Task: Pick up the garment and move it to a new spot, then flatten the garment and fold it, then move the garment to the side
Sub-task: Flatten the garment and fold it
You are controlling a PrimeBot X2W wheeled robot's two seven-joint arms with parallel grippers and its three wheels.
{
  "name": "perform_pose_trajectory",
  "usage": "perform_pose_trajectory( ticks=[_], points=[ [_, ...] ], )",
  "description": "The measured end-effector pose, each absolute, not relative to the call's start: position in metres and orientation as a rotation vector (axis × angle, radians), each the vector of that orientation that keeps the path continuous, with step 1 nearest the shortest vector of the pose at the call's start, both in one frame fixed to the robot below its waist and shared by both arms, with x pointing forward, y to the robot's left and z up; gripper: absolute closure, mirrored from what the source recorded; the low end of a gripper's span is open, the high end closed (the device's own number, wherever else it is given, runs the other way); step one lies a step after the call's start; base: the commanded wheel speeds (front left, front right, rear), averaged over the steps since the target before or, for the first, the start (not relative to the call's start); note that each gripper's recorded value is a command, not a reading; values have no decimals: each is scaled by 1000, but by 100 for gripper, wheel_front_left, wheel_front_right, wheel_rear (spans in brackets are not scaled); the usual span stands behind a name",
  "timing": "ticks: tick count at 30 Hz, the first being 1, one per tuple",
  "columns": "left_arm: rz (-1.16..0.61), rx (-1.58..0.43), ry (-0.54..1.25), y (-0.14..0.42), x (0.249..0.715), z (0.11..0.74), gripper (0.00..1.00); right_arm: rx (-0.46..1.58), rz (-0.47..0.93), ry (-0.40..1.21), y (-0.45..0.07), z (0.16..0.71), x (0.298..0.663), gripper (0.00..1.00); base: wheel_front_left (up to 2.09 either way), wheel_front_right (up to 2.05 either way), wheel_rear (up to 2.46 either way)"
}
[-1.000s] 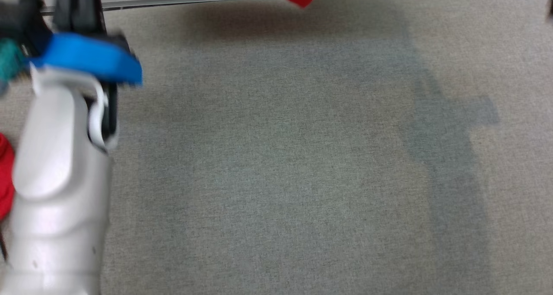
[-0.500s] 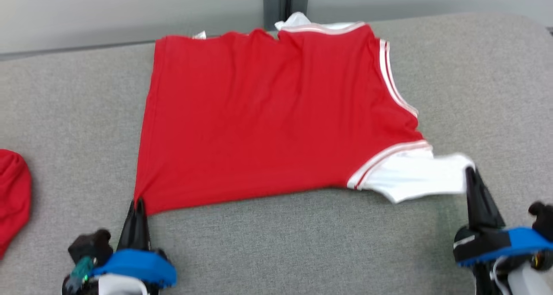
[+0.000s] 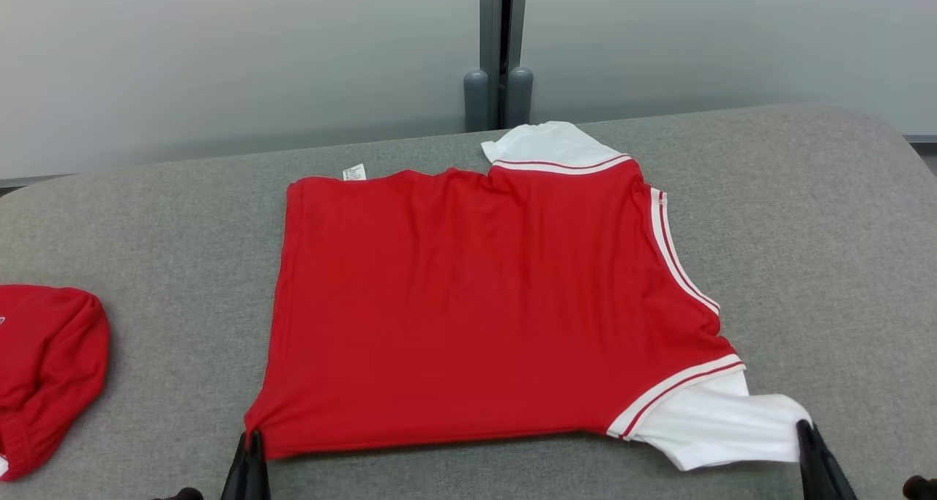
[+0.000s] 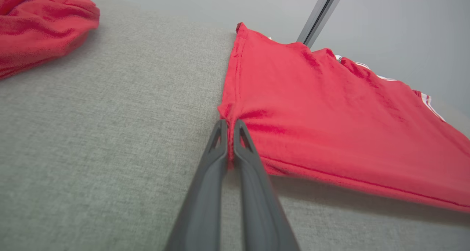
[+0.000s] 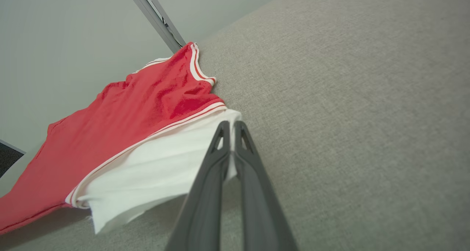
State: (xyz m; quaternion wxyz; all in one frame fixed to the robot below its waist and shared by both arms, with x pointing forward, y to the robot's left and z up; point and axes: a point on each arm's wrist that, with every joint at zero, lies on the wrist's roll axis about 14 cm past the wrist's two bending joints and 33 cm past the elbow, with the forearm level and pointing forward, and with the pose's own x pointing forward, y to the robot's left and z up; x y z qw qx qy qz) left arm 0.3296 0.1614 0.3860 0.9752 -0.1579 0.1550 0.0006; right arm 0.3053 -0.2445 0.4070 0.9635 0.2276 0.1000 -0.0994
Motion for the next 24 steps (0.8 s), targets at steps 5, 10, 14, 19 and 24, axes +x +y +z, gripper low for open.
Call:
perform_pose_trajectory(
  ticks=[5, 10, 14, 19, 24],
  points=[
    [-35, -310, 257, 153, 336, 403, 100, 481, -196, 127, -246, 427, 321, 100, 0, 0, 0],
    [-63, -305, 181, 145, 369, 425, 100, 490, -144, 7, -241, 464, 370, 100, 0, 0, 0],
    [-64, -297, 184, 141, 391, 424, 100, 469, -93, -8, -233, 474, 405, 100, 0, 0, 0],
    [-71, -276, 207, 135, 419, 416, 100, 409, -35, 11, -223, 475, 447, 100, 0, 0, 0],
    [-60, -255, 248, 136, 441, 401, 100, 363, -9, 40, -218, 469, 481, 100, 0, 0, 0]
  ],
)
